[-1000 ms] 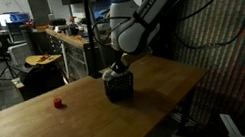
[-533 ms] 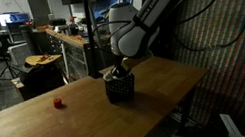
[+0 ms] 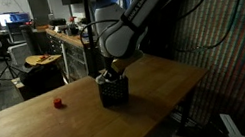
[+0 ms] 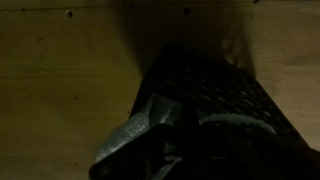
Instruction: Pick up the cloth and put it in the box
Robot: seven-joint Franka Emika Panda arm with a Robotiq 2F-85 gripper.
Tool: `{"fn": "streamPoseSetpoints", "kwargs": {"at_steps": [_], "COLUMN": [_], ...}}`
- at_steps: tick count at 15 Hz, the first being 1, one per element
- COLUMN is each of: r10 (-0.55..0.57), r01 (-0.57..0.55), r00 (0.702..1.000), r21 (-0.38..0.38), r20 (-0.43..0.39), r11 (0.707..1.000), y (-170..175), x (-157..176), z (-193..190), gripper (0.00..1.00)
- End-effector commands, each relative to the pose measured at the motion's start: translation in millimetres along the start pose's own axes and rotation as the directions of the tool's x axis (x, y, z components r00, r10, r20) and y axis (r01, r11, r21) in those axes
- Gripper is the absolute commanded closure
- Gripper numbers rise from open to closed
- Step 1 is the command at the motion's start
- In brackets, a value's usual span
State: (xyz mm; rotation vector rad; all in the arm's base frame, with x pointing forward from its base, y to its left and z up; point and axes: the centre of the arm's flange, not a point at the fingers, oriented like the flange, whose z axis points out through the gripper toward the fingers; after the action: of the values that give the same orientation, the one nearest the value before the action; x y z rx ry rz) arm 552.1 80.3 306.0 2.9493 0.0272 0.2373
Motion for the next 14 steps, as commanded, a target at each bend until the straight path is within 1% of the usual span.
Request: {"fn": "streamPoseSetpoints", "kwargs": {"at_steps": [1, 2, 3, 4, 5, 8, 12, 13, 14], "r10": [0.007, 0.008, 0.008, 0.011, 0.014, 0.025, 0.042, 0.047, 0.05], "r01": [-0.007, -0.007, -0.008, -0.011, -0.014, -0.025, -0.042, -0.047, -0.05], "r00": [0.999, 0.999, 0.999, 0.999, 0.999, 0.999, 0.999, 0.999, 0.999], "r21": [-0.009, -0.012, -0.013, -0.016, -0.018, -0.022, -0.025, -0.026, -0.027], "r20": [0.038, 0.039, 0.04, 0.035, 0.029, 0.019, -0.002, -0.007, -0.012], "r11": [1.0, 1.0, 1.0, 1.0, 1.0, 0.999, 0.999, 0.999, 0.998], "y": [-18, -19, -19, -19, -19, -14, -6, -4, -2], "x": [23, 27, 31, 33, 36, 41, 43, 44, 45], "z": [9, 8, 5, 3, 0, -8, -23, -26, -30], "gripper": [0.96, 0.94, 0.69, 0.69, 0.65, 0.41, 0.13, 0.05, 0.01]}}
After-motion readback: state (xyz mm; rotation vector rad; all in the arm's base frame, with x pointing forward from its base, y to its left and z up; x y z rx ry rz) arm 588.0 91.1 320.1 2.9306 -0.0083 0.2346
